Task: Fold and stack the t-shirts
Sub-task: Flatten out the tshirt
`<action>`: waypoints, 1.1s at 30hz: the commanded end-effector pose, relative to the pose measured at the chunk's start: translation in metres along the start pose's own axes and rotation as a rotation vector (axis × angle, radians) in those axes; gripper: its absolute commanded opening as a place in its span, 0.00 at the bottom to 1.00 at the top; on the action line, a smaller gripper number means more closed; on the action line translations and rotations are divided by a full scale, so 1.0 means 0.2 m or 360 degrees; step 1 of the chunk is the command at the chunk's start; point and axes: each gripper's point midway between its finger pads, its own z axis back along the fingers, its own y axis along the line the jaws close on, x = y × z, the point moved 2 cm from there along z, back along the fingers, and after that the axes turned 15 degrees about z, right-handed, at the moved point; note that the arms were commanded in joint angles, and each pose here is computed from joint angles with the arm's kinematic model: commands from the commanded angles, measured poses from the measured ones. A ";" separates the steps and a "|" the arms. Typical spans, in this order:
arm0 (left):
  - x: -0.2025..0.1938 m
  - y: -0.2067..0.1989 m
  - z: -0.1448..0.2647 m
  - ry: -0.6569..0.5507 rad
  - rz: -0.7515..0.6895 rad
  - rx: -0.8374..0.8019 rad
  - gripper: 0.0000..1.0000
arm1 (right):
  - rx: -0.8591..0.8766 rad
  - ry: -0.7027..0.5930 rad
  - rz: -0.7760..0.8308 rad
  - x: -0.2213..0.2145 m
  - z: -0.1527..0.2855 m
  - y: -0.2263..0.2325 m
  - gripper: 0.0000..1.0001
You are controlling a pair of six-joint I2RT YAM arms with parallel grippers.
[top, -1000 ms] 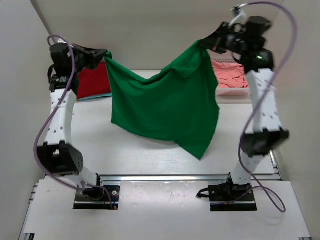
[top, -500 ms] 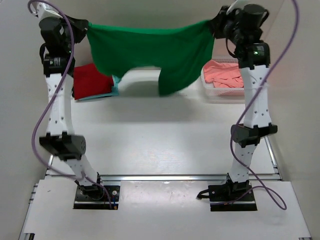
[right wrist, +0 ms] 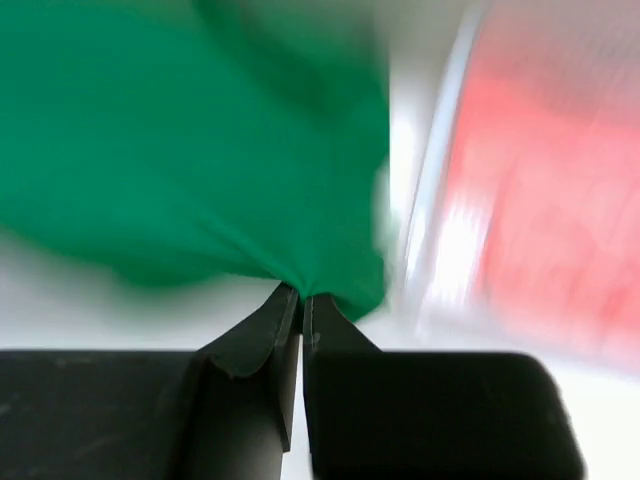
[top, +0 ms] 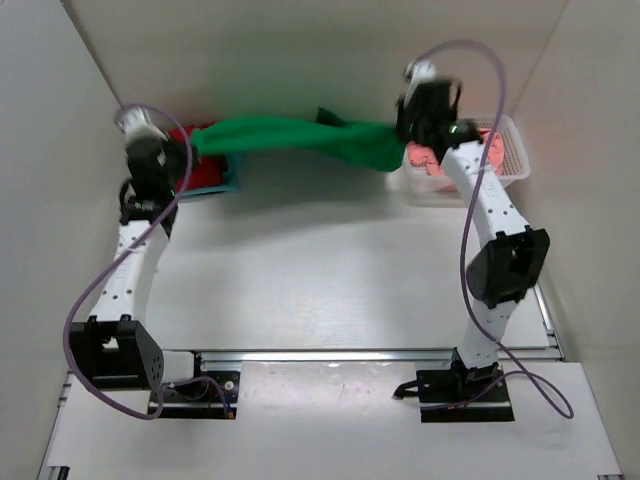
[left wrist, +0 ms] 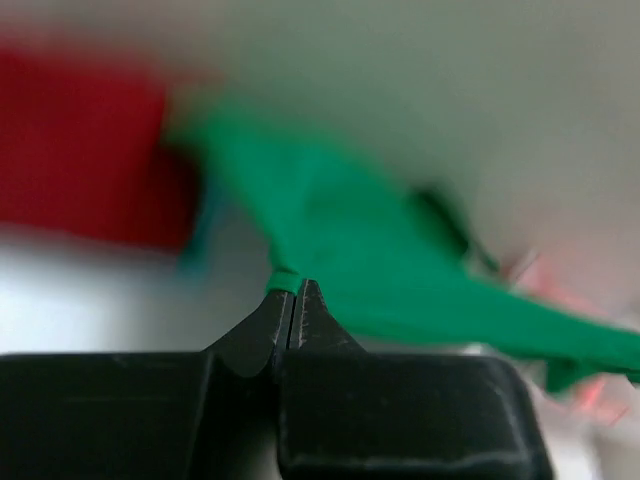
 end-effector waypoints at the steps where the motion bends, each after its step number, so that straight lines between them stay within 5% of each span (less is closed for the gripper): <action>1: -0.28 0.14 0.35 0.0194 0.0026 0.0059 0.03 | -0.0132 0.0038 0.0090 -0.20 0.43 0.15 0.00; 3: -0.46 0.28 0.54 0.0324 0.0070 0.0146 0.03 | -0.0096 0.0248 0.0035 -0.61 0.57 0.27 0.00; 7: -0.69 0.57 0.85 0.0477 0.0071 0.0264 0.04 | -0.0016 0.0438 0.0013 -1.06 0.87 0.36 0.00; 15: -0.89 0.75 1.01 0.0644 0.0070 0.0382 0.05 | 0.0053 0.0543 -0.0069 -1.25 0.95 0.35 0.00; 21: -0.71 0.51 0.65 0.0494 0.0162 0.0221 0.01 | 0.0058 0.0300 0.0053 -0.85 0.58 0.31 0.00; 26: -0.22 -0.05 0.18 0.0212 0.0054 -0.0085 0.00 | -0.0213 -0.0225 0.0355 0.12 0.47 0.18 0.00; 28: 0.05 -0.36 0.14 0.0028 -0.0050 -0.0258 0.00 | -0.0216 -0.0356 0.0362 0.32 0.48 0.20 0.00; 33: 0.29 -0.60 0.22 -0.0177 -0.0226 -0.0381 0.00 | -0.0233 -0.0563 0.0369 0.53 0.60 0.18 0.00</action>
